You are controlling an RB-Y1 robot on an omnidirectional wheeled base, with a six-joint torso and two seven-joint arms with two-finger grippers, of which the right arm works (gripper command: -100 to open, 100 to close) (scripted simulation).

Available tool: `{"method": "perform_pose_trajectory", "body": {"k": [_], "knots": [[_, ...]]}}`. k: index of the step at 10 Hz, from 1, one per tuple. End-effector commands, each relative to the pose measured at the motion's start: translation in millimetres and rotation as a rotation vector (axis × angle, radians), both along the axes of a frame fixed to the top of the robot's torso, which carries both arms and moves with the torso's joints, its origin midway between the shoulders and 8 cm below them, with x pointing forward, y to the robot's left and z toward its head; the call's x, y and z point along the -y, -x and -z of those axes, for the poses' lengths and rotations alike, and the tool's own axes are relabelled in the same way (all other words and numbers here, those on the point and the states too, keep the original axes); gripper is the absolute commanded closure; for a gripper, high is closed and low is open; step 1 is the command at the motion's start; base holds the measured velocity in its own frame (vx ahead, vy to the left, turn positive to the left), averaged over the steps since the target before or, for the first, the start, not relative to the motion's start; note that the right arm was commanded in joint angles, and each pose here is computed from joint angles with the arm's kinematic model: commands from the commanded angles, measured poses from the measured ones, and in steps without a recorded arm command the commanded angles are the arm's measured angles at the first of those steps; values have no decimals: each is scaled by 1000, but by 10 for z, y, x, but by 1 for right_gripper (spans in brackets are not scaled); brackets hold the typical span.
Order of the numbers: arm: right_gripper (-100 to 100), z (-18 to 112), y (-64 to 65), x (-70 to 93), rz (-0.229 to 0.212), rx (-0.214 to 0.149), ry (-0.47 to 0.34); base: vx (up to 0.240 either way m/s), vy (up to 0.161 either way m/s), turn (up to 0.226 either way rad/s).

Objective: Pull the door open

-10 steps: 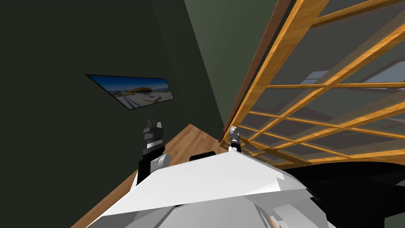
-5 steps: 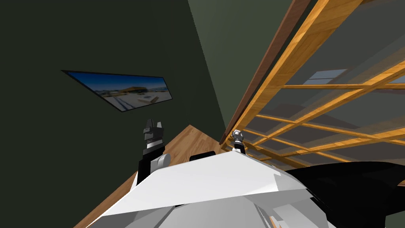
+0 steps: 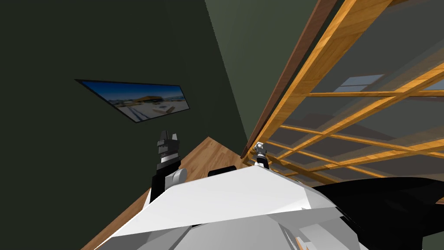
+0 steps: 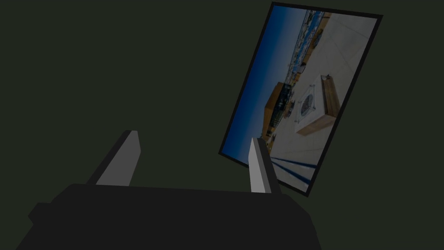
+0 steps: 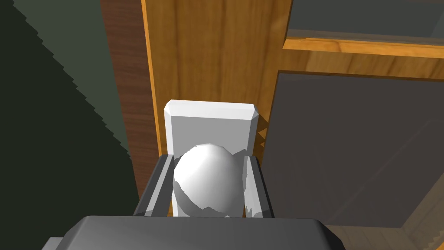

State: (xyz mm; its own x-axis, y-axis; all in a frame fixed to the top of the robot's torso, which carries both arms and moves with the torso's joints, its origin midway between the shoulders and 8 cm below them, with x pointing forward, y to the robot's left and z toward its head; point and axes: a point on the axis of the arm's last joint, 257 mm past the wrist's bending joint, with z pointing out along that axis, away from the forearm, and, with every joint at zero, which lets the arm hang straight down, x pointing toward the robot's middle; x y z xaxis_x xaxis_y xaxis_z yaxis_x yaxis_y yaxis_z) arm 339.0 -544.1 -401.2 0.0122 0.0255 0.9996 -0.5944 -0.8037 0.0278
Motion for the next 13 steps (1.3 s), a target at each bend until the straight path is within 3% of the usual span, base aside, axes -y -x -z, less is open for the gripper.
{"method": "perform_pose_trajectory", "body": {"k": [1,9,11,12,13], "knots": [[100,-6,3,5,1,2,0,0,0,0],[100,-13,-255,-346,-147,10,-23,-217,28,62],[100,-10,-256,-349,-150,8,-22,-168,35,27],[100,7,-267,-431,-184,5,-26,-177,36,74],[100,5,-271,-445,-191,5,-25,-243,-16,55]]}}
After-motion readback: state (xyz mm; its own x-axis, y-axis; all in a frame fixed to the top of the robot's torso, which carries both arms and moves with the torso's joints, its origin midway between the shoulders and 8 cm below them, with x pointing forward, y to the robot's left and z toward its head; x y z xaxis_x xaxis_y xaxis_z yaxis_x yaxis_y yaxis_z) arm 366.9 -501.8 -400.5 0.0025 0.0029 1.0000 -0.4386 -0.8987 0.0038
